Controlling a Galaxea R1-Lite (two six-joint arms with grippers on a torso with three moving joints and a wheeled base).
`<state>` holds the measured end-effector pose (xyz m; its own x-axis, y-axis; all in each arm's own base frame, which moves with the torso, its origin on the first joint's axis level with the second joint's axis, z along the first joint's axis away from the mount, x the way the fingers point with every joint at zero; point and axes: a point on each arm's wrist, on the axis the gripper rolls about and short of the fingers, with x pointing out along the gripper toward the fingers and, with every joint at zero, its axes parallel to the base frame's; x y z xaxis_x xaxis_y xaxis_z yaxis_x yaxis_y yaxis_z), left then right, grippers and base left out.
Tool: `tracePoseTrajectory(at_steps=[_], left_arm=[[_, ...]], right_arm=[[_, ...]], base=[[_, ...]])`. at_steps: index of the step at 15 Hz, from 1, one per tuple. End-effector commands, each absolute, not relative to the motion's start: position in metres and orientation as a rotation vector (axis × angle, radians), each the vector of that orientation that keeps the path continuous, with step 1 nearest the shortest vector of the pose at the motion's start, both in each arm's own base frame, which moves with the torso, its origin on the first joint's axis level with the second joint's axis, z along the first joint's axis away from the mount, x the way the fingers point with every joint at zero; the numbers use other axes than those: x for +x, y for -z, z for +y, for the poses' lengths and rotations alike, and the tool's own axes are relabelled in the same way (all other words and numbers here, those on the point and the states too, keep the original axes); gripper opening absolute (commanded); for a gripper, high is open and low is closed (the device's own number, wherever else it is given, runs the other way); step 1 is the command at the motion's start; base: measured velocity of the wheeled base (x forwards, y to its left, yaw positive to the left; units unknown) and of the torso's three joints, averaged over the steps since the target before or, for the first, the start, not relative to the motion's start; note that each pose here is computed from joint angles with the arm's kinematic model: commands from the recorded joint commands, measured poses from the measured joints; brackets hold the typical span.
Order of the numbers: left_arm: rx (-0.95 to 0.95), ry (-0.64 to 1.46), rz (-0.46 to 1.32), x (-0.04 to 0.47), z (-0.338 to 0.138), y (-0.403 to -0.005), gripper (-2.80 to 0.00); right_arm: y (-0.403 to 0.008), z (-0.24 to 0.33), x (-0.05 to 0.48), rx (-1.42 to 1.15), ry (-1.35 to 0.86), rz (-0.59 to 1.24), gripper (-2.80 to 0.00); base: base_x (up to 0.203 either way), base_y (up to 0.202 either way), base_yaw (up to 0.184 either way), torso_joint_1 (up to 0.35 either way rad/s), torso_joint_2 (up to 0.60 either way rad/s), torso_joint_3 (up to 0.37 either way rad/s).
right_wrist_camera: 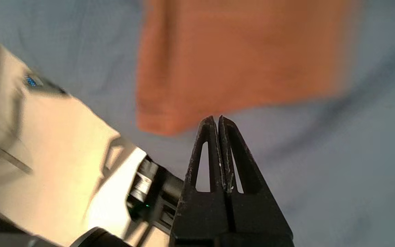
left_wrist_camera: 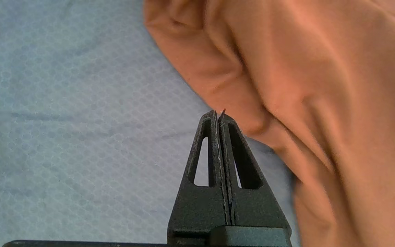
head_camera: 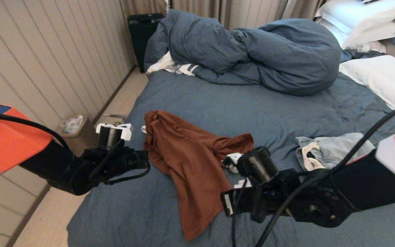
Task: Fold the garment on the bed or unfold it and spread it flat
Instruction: Fold the brown shorts
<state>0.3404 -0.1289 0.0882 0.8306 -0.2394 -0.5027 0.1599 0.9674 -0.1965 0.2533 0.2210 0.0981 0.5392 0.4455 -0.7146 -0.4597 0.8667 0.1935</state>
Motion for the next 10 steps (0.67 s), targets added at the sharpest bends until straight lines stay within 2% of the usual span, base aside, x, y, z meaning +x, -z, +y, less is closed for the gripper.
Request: tracePoseTrajectory(at_steps=[1, 5, 10], left_arm=[[-0.144, 0.199, 0.57, 0.345, -0.129, -0.078, -2.8], [-0.147, 0.199, 0.558, 0.343, -0.129, -0.083, -2.8], [-0.144, 0.199, 0.564, 0.342, -0.129, -0.081, -2.8]], right_arm=[[-0.069, 0.267, 0.253, -0.138, -0.516, 0.867, 0.0], [-0.037, 0.279, 0.252, -0.258, -0.537, 0.91, 0.0], [-0.023, 0.307, 0.247, -0.28, -0.584, 0.897, 0.0]], base=[[0.0, 0.0, 0.0, 0.0, 0.0, 0.0], [0.0, 0.0, 0.0, 0.0, 0.0, 0.0], [0.0, 0.0, 0.0, 0.0, 0.0, 0.0]])
